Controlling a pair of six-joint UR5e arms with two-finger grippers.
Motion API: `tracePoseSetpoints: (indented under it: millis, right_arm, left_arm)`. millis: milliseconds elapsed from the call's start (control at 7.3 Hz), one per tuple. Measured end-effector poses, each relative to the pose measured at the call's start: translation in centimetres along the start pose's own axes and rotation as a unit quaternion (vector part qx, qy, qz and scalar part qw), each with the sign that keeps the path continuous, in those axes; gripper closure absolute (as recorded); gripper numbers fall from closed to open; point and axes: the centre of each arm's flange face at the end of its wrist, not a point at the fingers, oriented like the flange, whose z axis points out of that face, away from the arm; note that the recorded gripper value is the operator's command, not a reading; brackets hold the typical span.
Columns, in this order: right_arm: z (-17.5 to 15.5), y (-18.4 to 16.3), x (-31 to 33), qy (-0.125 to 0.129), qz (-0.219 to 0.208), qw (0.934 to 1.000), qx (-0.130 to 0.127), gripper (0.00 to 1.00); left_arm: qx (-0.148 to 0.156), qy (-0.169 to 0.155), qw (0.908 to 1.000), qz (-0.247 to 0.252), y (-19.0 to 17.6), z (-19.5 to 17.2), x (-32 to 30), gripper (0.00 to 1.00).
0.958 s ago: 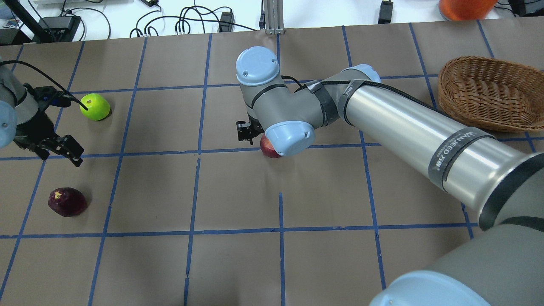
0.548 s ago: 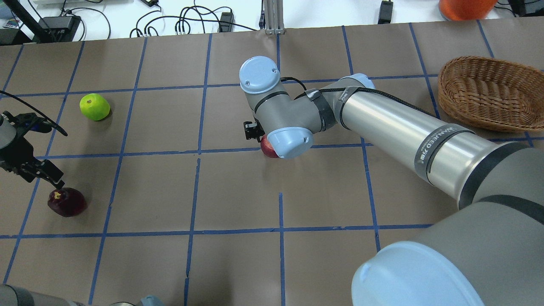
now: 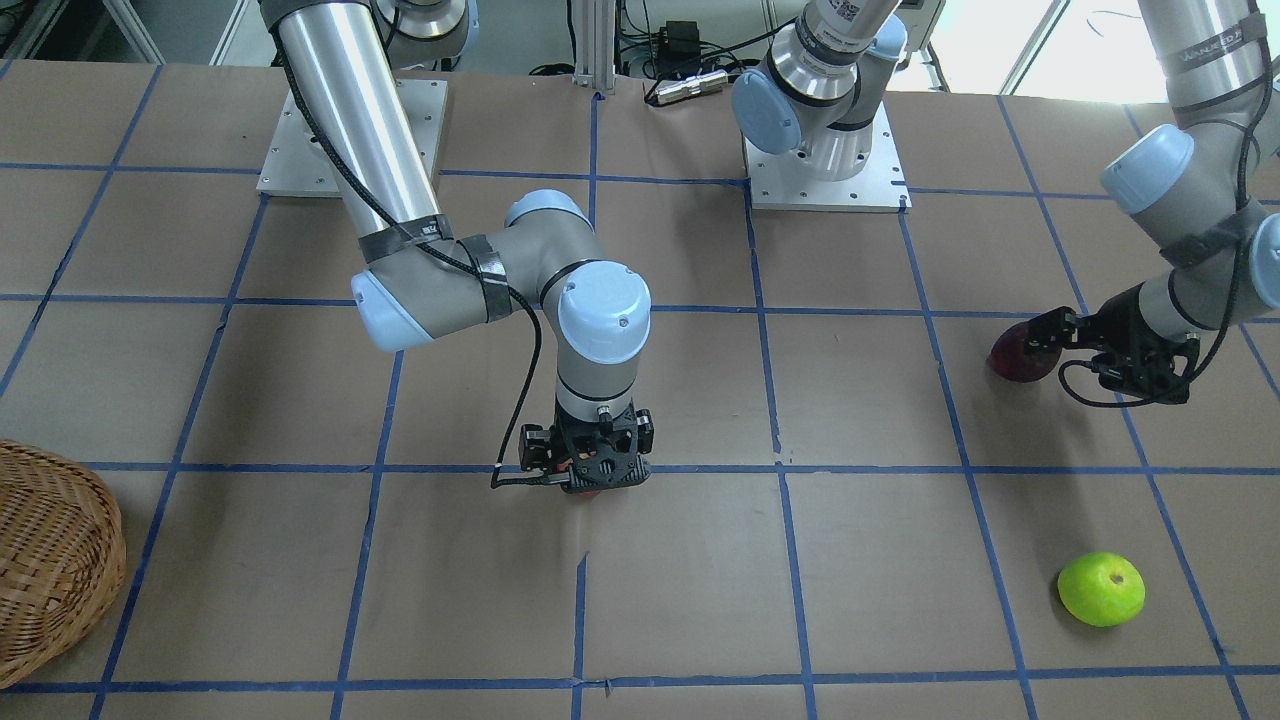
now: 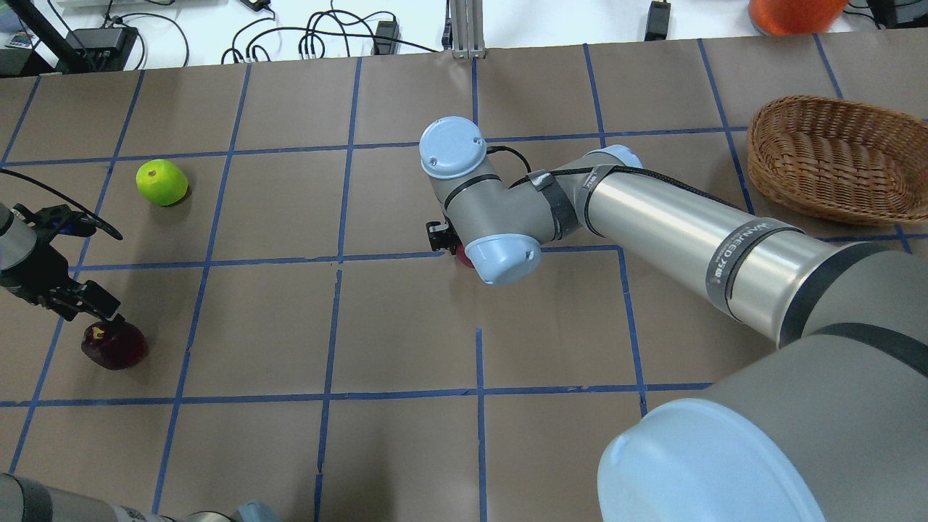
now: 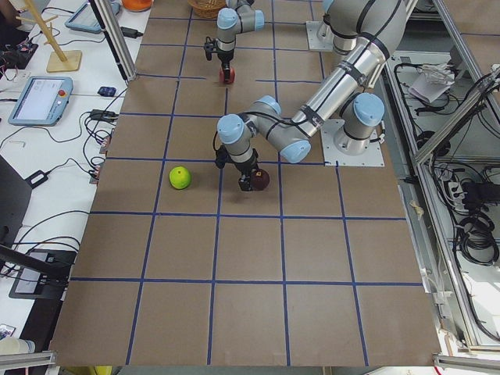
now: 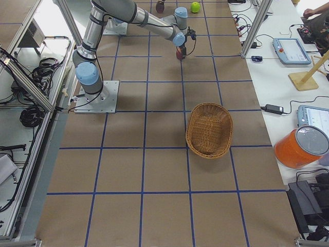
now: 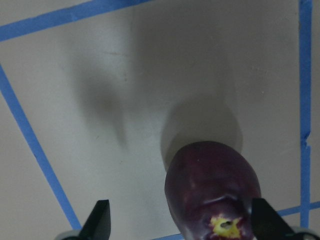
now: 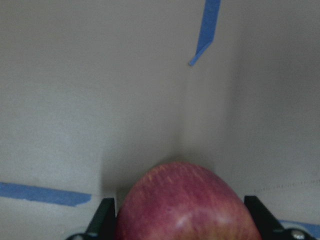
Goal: Put all apples into basket
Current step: 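Grasp the red apple with the right gripper while the left grasps the dark apple, then carry the red apple into the wicker basket and open the right gripper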
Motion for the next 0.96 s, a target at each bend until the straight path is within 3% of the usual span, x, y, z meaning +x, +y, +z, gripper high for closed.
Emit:
tracePoseSetpoints:
  millis: [137,411,548,685,821,958]
  right_arm:
    - [-0.8,-0.4,0.6,-0.008,0.001,1.0000,0.005,1.00]
    - [-6.1,-1.7,5.7,-0.009,-0.006,0.9999,0.006,1.00]
    - [-9.1,-2.6,11.9,-0.003,-0.011,0.9999,0.002,1.00]
    - [-12.0,-3.1,19.0,0.008,-0.028,0.9996,0.002,1.00]
    - [-14.5,-2.8,26.9,0.026,-0.065,0.9976,0.001,1.00]
    - [-15.4,-1.9,35.2,0.038,-0.097,0.9945,-0.009,1.00]
  left_arm:
    - [-0.002,0.009,0.9999,-0.005,0.1,0.8,0.4,0.00]
    - [-0.011,0.002,0.9999,-0.011,0.6,3.3,1.0,0.00]
    - [-0.018,-0.011,0.9997,-0.012,0.8,4.1,0.9,0.13]
    - [-0.022,-0.016,0.9996,-0.012,0.8,4.5,0.8,0.44]
    - [-0.023,-0.018,0.9995,-0.012,0.8,4.6,0.7,0.58]
    - [-0.024,-0.019,0.9995,-0.012,0.7,4.4,0.7,0.59]
